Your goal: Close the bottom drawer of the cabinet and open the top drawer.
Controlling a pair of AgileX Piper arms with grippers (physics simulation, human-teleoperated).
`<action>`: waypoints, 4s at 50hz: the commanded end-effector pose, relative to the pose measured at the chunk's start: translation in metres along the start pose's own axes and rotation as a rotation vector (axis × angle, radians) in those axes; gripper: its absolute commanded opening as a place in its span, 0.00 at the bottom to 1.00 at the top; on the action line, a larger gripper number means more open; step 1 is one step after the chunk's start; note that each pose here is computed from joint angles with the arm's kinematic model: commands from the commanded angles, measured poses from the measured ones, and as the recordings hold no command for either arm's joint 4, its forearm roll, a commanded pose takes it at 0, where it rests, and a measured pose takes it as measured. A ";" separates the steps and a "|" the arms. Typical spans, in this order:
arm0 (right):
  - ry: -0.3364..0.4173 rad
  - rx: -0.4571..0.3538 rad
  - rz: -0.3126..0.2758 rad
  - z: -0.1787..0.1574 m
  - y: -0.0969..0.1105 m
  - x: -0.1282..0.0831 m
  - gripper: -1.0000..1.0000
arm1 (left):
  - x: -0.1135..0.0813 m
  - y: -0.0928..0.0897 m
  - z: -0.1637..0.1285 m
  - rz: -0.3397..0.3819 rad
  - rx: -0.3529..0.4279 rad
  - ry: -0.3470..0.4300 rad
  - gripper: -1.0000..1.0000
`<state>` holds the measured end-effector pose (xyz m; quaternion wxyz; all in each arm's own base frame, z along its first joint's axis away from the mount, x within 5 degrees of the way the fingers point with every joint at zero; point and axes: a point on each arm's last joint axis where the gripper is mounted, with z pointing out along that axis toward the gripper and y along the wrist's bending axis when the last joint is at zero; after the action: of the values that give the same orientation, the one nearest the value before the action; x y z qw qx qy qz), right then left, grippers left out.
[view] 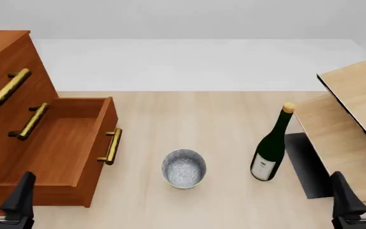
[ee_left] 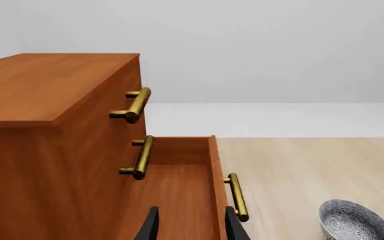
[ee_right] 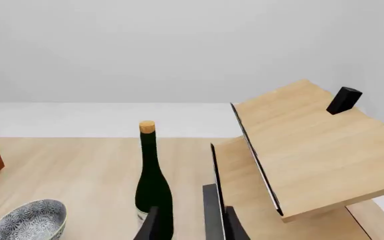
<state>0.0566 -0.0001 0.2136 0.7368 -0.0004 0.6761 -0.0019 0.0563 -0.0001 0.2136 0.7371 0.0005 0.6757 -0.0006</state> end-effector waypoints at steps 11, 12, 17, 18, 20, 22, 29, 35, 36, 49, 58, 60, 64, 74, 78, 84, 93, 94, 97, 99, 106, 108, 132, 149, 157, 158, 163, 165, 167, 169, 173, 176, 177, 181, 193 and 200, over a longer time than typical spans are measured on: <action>-0.004 0.007 -0.006 0.002 0.000 -0.001 1.00 | -0.008 -0.002 0.004 0.043 0.038 -0.003 1.00; -0.003 0.007 -0.006 0.002 0.000 -0.001 1.00 | -0.009 -0.003 0.004 0.052 0.044 -0.003 1.00; -0.004 0.007 -0.007 0.003 0.000 -0.001 1.00 | -0.023 -0.005 0.007 0.064 0.074 -0.021 1.00; -0.004 0.008 -0.006 0.003 0.000 -0.001 1.00 | -0.025 -0.006 0.008 0.076 0.090 -0.018 1.00; -0.004 0.010 -0.006 0.004 -0.001 -0.002 1.00 | -0.029 -0.006 0.012 0.059 0.097 -0.009 1.00; -0.004 0.012 -0.005 0.005 -0.001 -0.002 1.00 | -0.034 -0.007 0.014 0.034 0.108 -0.002 1.00; -0.005 0.015 -0.001 0.004 -0.001 -0.002 1.00 | -0.051 -0.012 0.028 -0.030 0.150 0.012 1.00; -0.006 0.016 0.002 0.006 -0.001 -0.002 1.00 | -0.074 -0.014 0.038 -0.003 0.159 0.019 1.00; -0.005 0.015 0.002 0.007 -0.001 -0.002 1.00 | -0.075 -0.016 0.042 0.011 0.172 0.035 1.00; -0.009 0.015 0.001 0.012 -0.001 -0.005 1.00 | -0.101 -0.028 0.074 -0.042 0.222 0.170 1.00; -0.011 0.015 0.009 0.011 -0.001 -0.006 1.00 | -0.091 -0.044 0.099 -0.060 0.278 0.325 1.00; -0.011 0.016 0.011 0.011 -0.001 -0.006 1.00 | -0.094 -0.049 0.100 -0.085 0.303 0.339 1.00; -0.012 0.016 0.014 0.012 -0.001 -0.006 1.00 | -0.093 -0.058 0.112 -0.098 0.321 0.400 1.00; -0.013 0.021 0.019 0.012 -0.001 -0.006 1.00 | -0.076 -0.082 0.132 -0.127 0.365 0.559 1.00; -0.013 0.021 0.020 0.010 -0.001 -0.006 1.00 | -0.066 -0.088 0.138 -0.107 0.374 0.607 1.00; -0.013 0.021 0.021 0.009 -0.001 -0.006 1.00 | -0.053 -0.097 0.148 -0.054 0.389 0.689 1.00; -0.015 0.024 0.025 0.009 -0.002 -0.007 1.00 | -0.044 -0.117 0.145 -0.129 0.418 0.766 1.00; -0.015 0.025 0.025 0.009 -0.002 -0.007 1.00 | -0.042 -0.116 0.146 -0.134 0.410 0.771 1.00; -0.016 0.028 0.027 0.009 -0.002 -0.007 1.00 | -0.034 -0.121 0.143 -0.174 0.410 0.804 1.00; -0.016 0.026 0.027 0.008 -0.002 -0.007 1.00 | -0.032 -0.122 0.143 -0.171 0.412 0.810 1.00; -0.016 0.026 0.030 0.006 -0.002 -0.006 1.00 | -0.028 -0.125 0.145 -0.172 0.406 0.836 1.00; -0.016 0.027 0.031 0.006 -0.002 -0.006 1.00 | -0.026 -0.128 0.144 -0.171 0.413 0.843 1.00; -0.015 0.023 0.034 0.008 -0.002 -0.006 1.00 | 0.019 -0.138 0.138 -0.167 0.379 1.006 1.00; -0.014 0.024 0.043 0.008 -0.002 -0.007 1.00 | 0.043 -0.122 0.143 -0.134 0.307 1.071 1.00; -0.015 0.023 0.043 0.006 -0.002 -0.006 1.00 | 0.050 -0.106 0.148 -0.094 0.266 1.086 1.00; -0.015 0.023 0.044 0.006 -0.001 -0.006 1.00 | 0.052 -0.098 0.152 -0.080 0.245 1.091 1.00; -0.014 0.022 0.042 0.006 -0.001 -0.006 1.00 | 0.054 -0.097 0.150 -0.073 0.249 1.090 1.00; -0.014 0.021 0.042 0.006 -0.001 -0.006 1.00 | 0.056 -0.094 0.151 -0.066 0.243 1.092 1.00; -0.014 0.021 0.040 0.006 -0.001 -0.006 1.00 | 0.057 -0.093 0.151 -0.064 0.240 1.095 1.00; -0.015 0.022 0.040 0.006 -0.001 -0.006 1.00 | 0.058 -0.090 0.151 -0.055 0.234 1.099 1.00; -0.016 0.023 0.041 0.005 -0.001 -0.006 1.00 | 0.058 -0.087 0.152 -0.037 0.236 1.097 1.00; -0.016 0.023 0.039 0.006 -0.001 -0.006 1.00 | 0.059 -0.082 0.152 -0.028 0.225 1.100 1.00; -0.016 0.022 0.040 0.006 -0.001 -0.006 1.00 | 0.059 -0.079 0.153 -0.024 0.220 1.099 1.00; -0.016 0.021 0.038 0.006 -0.001 -0.006 1.00 | 0.061 -0.072 0.153 -0.007 0.209 1.102 1.00; -0.016 0.018 0.037 0.005 -0.001 -0.006 1.00 | 0.064 -0.054 0.152 0.030 0.179 1.110 1.00; -0.016 0.015 0.035 0.005 -0.001 -0.006 1.00 | 0.066 -0.046 0.149 0.041 0.164 1.111 1.00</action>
<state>0.0613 -0.0013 0.2204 0.7421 0.0188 0.6700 0.0056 0.2103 -0.0603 0.1763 0.2898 0.0410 0.9532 -0.0757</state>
